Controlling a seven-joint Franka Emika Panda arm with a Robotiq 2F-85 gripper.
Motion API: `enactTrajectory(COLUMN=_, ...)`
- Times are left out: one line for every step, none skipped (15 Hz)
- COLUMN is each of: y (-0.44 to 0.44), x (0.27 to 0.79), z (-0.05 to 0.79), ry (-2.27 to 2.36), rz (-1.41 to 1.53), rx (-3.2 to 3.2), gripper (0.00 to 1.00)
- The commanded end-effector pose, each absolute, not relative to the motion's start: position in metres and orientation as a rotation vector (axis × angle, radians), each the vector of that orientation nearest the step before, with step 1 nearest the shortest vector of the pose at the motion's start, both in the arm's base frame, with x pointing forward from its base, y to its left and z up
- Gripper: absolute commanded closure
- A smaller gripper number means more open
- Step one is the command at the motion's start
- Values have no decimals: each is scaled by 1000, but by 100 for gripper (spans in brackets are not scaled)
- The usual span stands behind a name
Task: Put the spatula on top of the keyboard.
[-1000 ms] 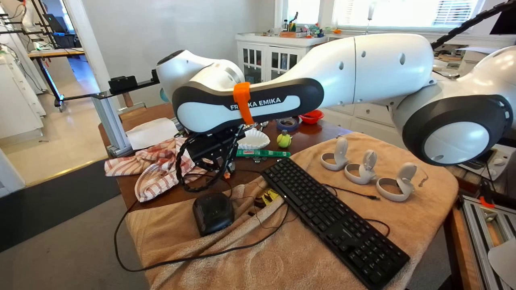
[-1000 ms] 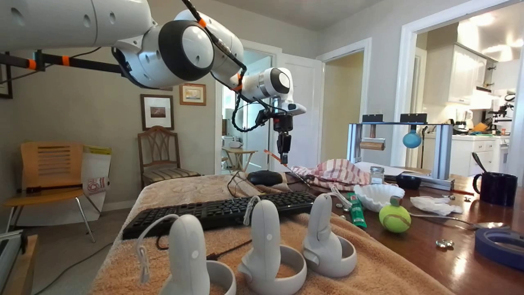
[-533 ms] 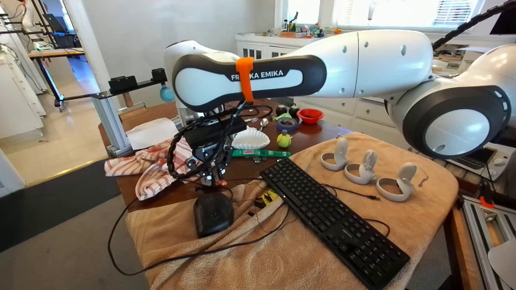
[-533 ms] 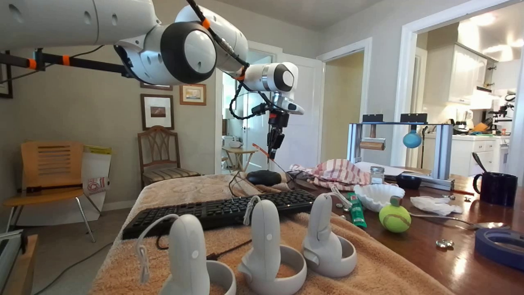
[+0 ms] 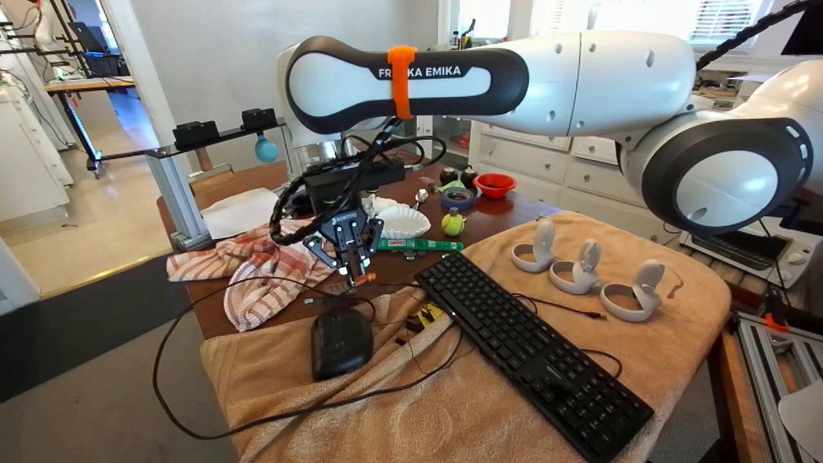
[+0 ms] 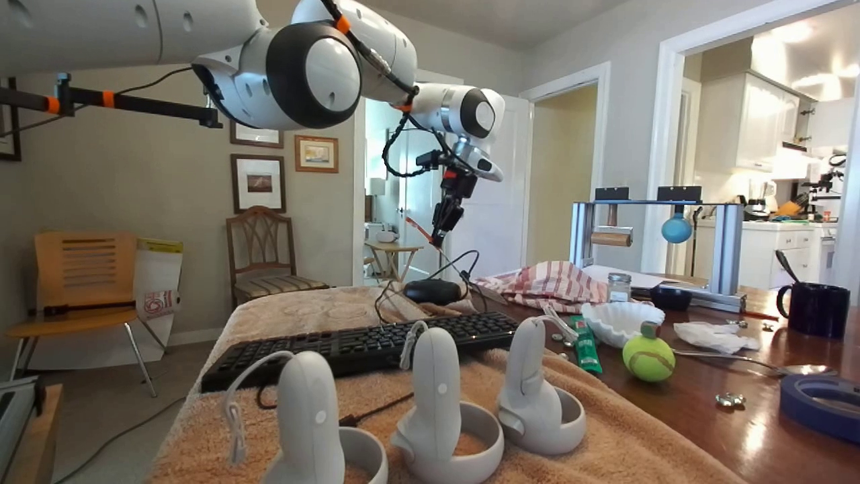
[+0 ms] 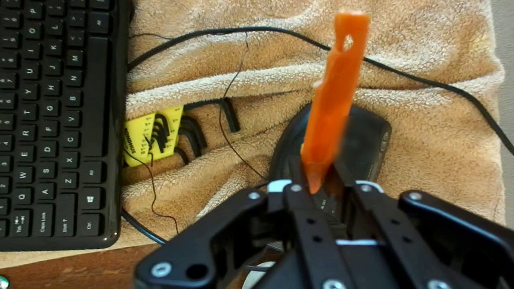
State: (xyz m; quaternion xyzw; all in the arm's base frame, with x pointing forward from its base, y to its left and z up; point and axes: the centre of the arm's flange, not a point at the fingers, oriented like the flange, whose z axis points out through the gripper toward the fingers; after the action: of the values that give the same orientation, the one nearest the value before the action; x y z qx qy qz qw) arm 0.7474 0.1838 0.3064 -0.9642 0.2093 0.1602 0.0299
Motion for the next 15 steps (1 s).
enactTrajectory(y=169, x=716, z=313, ry=673, rz=614, rx=-2918, gripper=95)
enactTrajectory(y=166, x=715, z=314, ry=669, rz=645, rx=-2908, gripper=95)
enactTrajectory(y=162, x=712, z=311, ry=668, rz=690, rx=-2898, gripper=95)
enactTrajectory(y=159, x=709, z=310, ry=665, rz=730, rx=-2893, gripper=95)
enactTrajectory(y=156, x=706, z=309, ry=647, rz=768, rx=-2884, gripper=95)
enactTrajectory(y=153, x=703, z=308, ry=620, rz=781, rx=-2873, gripper=95)
enactTrajectory(y=151, x=702, z=308, ry=626, rz=800, rx=-2870, gripper=95)
enactTrajectory(y=150, x=700, z=309, ry=618, rz=805, rx=-2865, gripper=95)
enactTrajectory(y=149, x=699, z=312, ry=624, rz=803, rx=-2869, gripper=95)
enactTrajectory(y=150, x=698, z=315, ry=612, rz=795, rx=-2869, gripper=95)
enactTrajectory(y=152, x=696, z=319, ry=593, rz=787, rx=-2870, gripper=95)
enactTrajectory(y=156, x=695, z=325, ry=578, rz=774, rx=-2877, gripper=95)
enactTrajectory(y=161, x=692, z=332, ry=579, rz=763, rx=-2893, gripper=95)
enactTrajectory(y=165, x=691, z=338, ry=580, rz=759, rx=-2895, gripper=95)
enactTrajectory(y=169, x=690, z=344, ry=598, rz=767, rx=-2888, gripper=95)
